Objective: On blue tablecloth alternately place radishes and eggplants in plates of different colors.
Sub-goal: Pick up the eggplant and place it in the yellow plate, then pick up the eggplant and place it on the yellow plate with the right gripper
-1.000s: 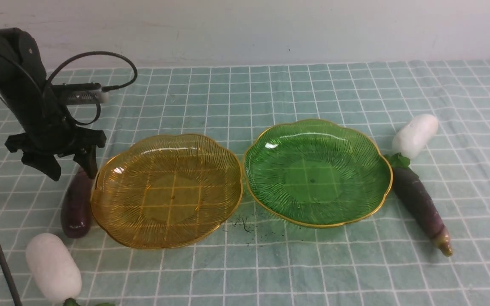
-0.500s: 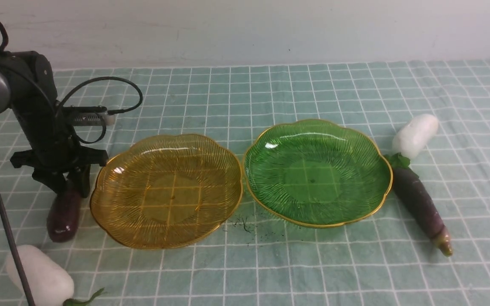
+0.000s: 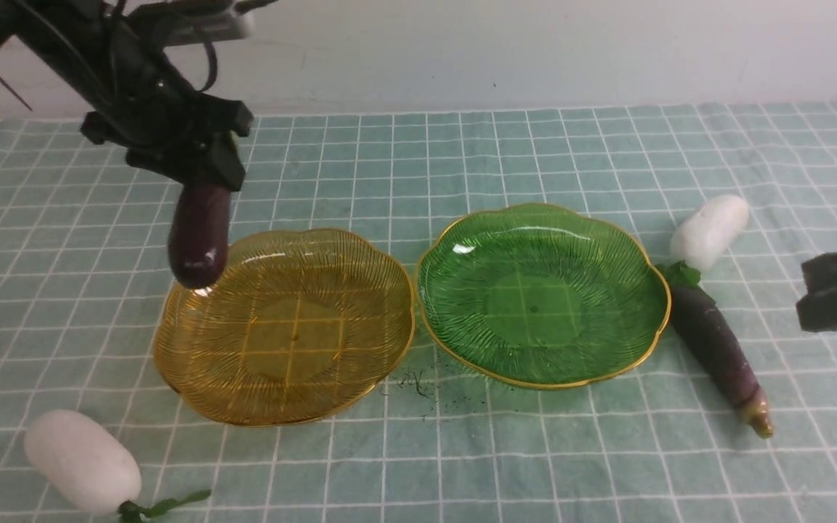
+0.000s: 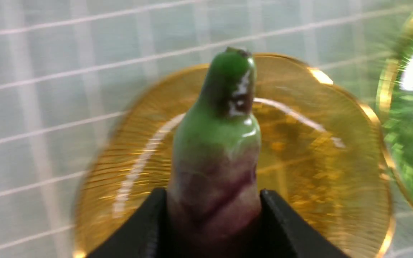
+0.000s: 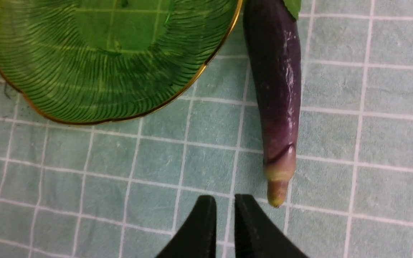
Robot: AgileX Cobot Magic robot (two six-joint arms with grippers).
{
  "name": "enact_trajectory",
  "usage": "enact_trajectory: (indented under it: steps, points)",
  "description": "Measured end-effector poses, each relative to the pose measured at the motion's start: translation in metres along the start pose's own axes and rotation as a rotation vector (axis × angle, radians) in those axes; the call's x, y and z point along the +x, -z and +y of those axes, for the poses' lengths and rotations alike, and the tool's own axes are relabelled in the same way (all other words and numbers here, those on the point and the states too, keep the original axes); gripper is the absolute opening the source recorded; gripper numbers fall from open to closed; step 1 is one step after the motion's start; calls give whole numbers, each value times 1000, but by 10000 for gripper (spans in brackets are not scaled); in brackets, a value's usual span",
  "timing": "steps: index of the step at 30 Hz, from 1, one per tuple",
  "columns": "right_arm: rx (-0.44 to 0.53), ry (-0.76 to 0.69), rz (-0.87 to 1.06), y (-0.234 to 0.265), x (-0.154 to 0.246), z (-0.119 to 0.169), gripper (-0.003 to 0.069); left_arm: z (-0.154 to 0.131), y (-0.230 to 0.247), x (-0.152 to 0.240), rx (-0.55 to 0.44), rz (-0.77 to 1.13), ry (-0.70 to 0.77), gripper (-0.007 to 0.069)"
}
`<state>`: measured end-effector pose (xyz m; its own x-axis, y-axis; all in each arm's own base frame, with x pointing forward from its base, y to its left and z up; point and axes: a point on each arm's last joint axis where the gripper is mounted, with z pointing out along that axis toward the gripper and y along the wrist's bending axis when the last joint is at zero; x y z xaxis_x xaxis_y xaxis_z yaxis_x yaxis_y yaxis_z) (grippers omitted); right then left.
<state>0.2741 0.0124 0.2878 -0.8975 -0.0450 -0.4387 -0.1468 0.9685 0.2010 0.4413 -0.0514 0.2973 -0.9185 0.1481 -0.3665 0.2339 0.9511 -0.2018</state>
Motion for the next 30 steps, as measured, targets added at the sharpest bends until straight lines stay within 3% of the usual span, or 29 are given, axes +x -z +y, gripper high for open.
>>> enact_trajectory:
  steps: [9, 12, 18, 20, 21, 23, 24, 25, 26, 28, 30]
  points:
    - [33, 11, 124, -73, -27, -20, 406, -16, -66, 5, -76, 154, -27, 279]
    - [62, 88, 179, -105, -29, -16, 510, -16, -86, 8, -100, 197, -19, 351]
    - [81, 124, 229, -145, -26, -15, 546, -13, -101, 11, -106, 229, -1, 533]
    - [84, 111, 240, -149, -25, -16, 538, -13, -102, 11, -106, 229, 0, 547]
    - [97, 93, 251, -156, -23, -19, 500, -13, -102, 11, -107, 227, 8, 542]
    - [118, 86, 254, -160, -22, -21, 405, -14, -98, 9, -109, 216, 25, 472]
    - [131, 85, 255, -160, -22, -22, 318, -15, -93, 8, -110, 203, 30, 375]
    - [141, 74, 254, -159, -22, -23, 283, -17, -84, 6, -110, 183, 28, 284]
    - [146, 70, 254, -159, -22, -23, 287, -18, -78, 5, -109, 171, 24, 245]
    - [154, 37, 254, -150, -23, -22, 298, -22, -57, 3, -111, 125, 5, 87]
    - [137, 0, 235, -127, -26, -15, 298, -32, -15, -1, -110, 37, -15, 12]
